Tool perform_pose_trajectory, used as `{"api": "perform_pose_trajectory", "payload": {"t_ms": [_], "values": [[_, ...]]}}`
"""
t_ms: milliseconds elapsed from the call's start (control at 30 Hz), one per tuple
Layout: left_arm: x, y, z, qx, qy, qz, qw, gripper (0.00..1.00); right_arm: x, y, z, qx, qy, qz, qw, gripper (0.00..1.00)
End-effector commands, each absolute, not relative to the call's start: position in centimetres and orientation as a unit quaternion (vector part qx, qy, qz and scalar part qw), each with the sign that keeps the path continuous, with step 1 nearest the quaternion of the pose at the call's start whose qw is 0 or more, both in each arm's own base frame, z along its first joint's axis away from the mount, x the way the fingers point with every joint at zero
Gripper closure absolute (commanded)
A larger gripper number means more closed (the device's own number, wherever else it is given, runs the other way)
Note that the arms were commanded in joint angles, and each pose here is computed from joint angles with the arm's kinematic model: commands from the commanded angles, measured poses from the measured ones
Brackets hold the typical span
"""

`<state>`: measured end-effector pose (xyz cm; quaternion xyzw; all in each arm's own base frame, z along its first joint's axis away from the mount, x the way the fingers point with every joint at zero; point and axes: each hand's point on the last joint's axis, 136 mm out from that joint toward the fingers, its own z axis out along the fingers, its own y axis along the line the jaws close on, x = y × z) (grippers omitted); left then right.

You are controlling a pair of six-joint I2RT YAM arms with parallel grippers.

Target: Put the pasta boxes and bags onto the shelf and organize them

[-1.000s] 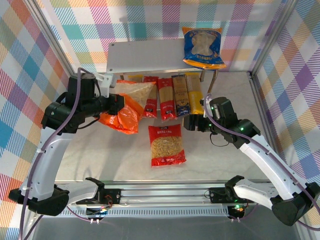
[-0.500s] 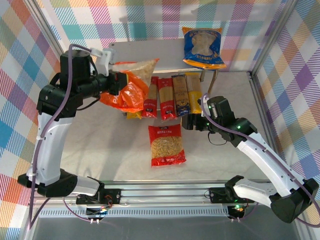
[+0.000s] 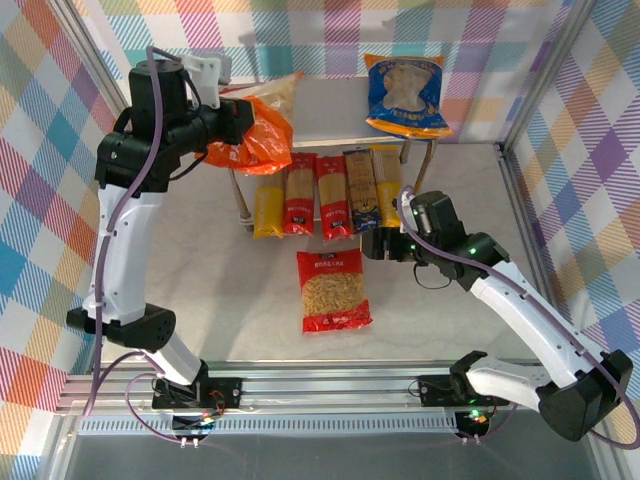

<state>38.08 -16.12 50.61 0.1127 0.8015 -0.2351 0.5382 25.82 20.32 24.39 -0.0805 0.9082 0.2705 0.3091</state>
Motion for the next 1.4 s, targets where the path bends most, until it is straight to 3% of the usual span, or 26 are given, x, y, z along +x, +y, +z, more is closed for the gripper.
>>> {"api": "perform_pose_trajectory", "payload": {"t_ms": [0, 500, 1000, 1367], "values": [[38.1, -15.2, 58.8, 0.127, 0.705, -0.23, 0.659, 1.0, 26.4, 21.0, 26.3, -0.097, 0.897, 0.278, 0.33, 0.22], [43.6, -15.2, 57.6, 0.139, 0.699, -0.196, 0.674, 1.0, 27.3, 21.7, 25.9, -0.102, 0.901, 0.274, 0.322, 0.22], [46.0, -14.6, 57.3, 0.13, 0.693, -0.175, 0.687, 1.0, 27.7, 21.9, 25.2, -0.103, 0.904, 0.267, 0.316, 0.22], [48.7, -15.6, 52.8, 0.134, 0.728, -0.182, 0.647, 1.0, 27.6, 21.9, 24.6, -0.1, 0.908, 0.266, 0.309, 0.22]]}}
